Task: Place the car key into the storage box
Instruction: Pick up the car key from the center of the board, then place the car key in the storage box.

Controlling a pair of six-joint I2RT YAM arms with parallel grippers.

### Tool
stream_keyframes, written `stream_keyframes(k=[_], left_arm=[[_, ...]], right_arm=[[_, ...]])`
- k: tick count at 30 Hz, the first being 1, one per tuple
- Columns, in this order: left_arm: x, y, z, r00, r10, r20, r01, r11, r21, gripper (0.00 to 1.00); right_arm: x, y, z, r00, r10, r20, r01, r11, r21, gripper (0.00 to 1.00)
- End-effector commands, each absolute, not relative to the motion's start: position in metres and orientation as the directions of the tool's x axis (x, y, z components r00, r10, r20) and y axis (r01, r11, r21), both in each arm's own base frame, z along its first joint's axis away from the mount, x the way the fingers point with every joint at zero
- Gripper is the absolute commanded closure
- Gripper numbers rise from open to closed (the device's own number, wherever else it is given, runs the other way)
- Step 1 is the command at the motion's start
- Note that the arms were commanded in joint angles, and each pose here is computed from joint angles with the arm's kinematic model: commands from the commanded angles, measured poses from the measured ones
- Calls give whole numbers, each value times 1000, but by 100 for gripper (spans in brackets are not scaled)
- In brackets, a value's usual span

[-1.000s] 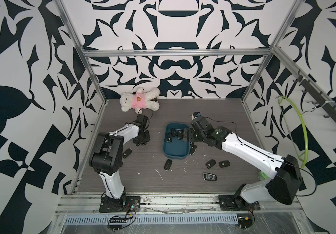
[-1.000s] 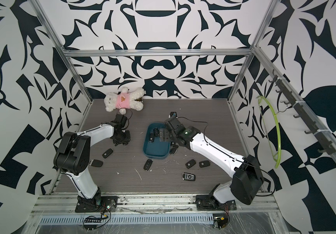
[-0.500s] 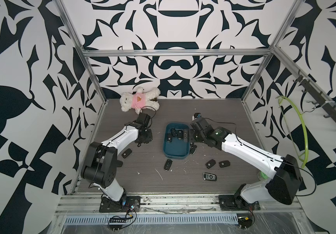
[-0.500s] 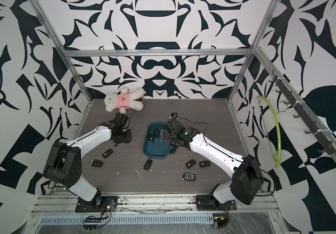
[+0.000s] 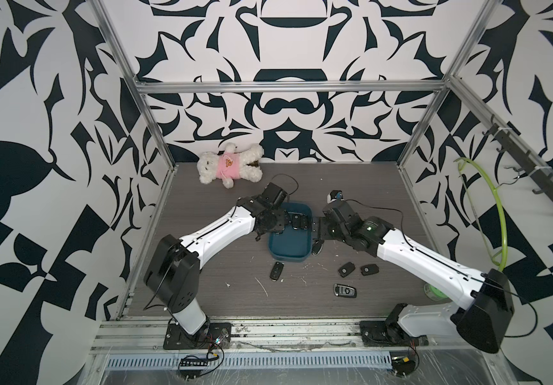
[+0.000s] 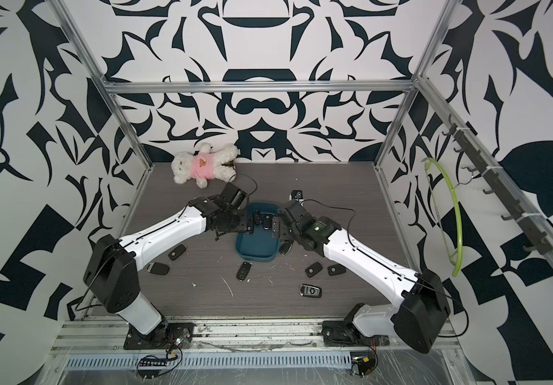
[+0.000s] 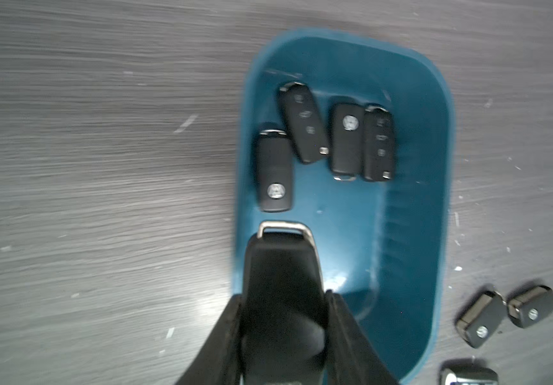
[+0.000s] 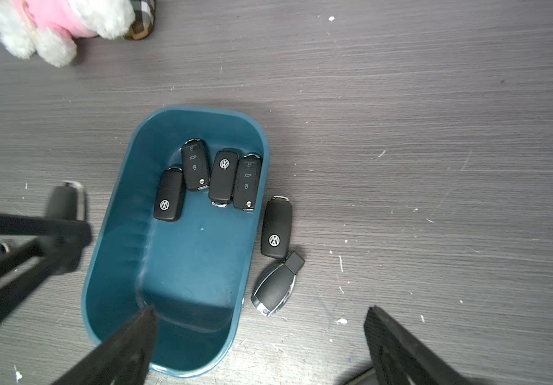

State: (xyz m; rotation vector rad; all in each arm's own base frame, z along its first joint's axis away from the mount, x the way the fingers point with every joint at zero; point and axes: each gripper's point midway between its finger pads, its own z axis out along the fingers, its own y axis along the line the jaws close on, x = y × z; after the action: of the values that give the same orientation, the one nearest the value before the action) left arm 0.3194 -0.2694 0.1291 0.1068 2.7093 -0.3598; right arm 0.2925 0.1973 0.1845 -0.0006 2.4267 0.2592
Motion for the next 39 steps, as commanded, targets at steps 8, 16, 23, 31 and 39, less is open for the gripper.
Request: stream_keyframes(k=[8,16,23,31,39], left_arm=[[319,-311,86,-947,85,-309,156,965,-212,65],[324,-312,55,-957,129,-261,175,971,-161,64],[337,-307,42,-962,116,-249,156,977,-145,64],[342,-307,32,-964,133,-231,162,980,-115,63],[343,-305,33,-964,133,-229,160,982,-101,55]], right_arm=[[284,172,191,-736,115,-667,0,985,170,0],[283,170,191,-735,118,-667,6,986,168,0],[285,171,191,-736,118,-666,6,986,168,0],[286,173,190,-738,112,-666,2,986,165,0],[287,174,187,-742,112,-661,1,986,166,0]])
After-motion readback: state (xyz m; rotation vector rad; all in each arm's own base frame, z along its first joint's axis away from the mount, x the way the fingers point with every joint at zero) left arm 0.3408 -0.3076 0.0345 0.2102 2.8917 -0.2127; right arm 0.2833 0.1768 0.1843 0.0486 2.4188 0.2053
